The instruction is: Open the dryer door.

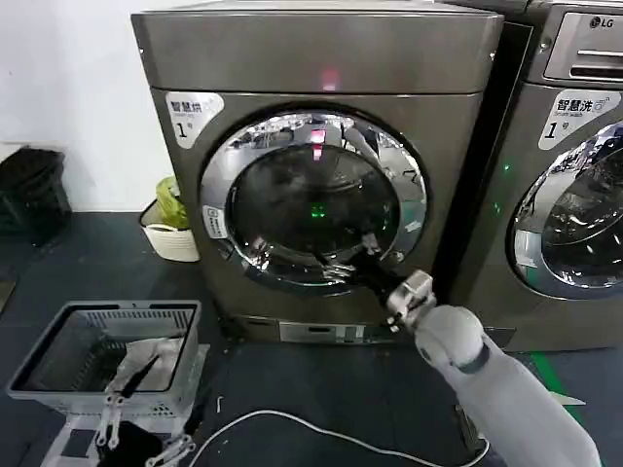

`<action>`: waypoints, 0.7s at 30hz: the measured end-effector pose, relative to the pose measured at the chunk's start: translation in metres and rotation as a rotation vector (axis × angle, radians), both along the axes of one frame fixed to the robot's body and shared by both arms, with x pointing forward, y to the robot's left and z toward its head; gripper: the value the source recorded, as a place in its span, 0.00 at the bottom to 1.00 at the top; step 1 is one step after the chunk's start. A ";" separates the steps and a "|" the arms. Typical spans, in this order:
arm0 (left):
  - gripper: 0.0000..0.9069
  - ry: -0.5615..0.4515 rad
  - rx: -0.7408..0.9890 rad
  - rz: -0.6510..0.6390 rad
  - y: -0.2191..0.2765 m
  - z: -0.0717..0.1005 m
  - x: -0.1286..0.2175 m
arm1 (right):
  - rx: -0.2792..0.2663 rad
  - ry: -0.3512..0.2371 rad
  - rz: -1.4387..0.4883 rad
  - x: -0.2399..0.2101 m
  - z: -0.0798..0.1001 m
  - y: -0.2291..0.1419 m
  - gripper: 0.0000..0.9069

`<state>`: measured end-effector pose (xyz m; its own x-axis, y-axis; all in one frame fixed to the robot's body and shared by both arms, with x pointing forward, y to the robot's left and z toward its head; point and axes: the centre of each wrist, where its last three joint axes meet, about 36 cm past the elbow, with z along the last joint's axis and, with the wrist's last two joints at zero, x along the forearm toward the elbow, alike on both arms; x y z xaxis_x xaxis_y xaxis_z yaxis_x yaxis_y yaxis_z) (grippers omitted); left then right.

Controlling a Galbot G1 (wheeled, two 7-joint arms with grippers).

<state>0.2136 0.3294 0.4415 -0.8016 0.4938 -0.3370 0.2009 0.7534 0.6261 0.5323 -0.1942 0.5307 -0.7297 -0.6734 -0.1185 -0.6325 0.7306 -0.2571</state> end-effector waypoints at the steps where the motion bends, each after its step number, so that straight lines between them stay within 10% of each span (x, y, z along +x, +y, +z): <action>1: 1.00 0.000 0.000 0.001 0.000 0.000 0.000 | -0.002 0.001 0.006 0.002 0.000 0.003 1.00; 21: 1.00 -0.005 0.004 0.011 0.001 0.002 -0.003 | -0.026 0.011 0.083 0.040 0.000 0.052 1.00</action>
<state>0.2107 0.3305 0.4438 -0.8051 0.4867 -0.3390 0.1897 0.7528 0.6304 0.5718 -0.1417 0.5305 -0.6722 -0.7347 -0.0921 -0.6938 0.6684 -0.2681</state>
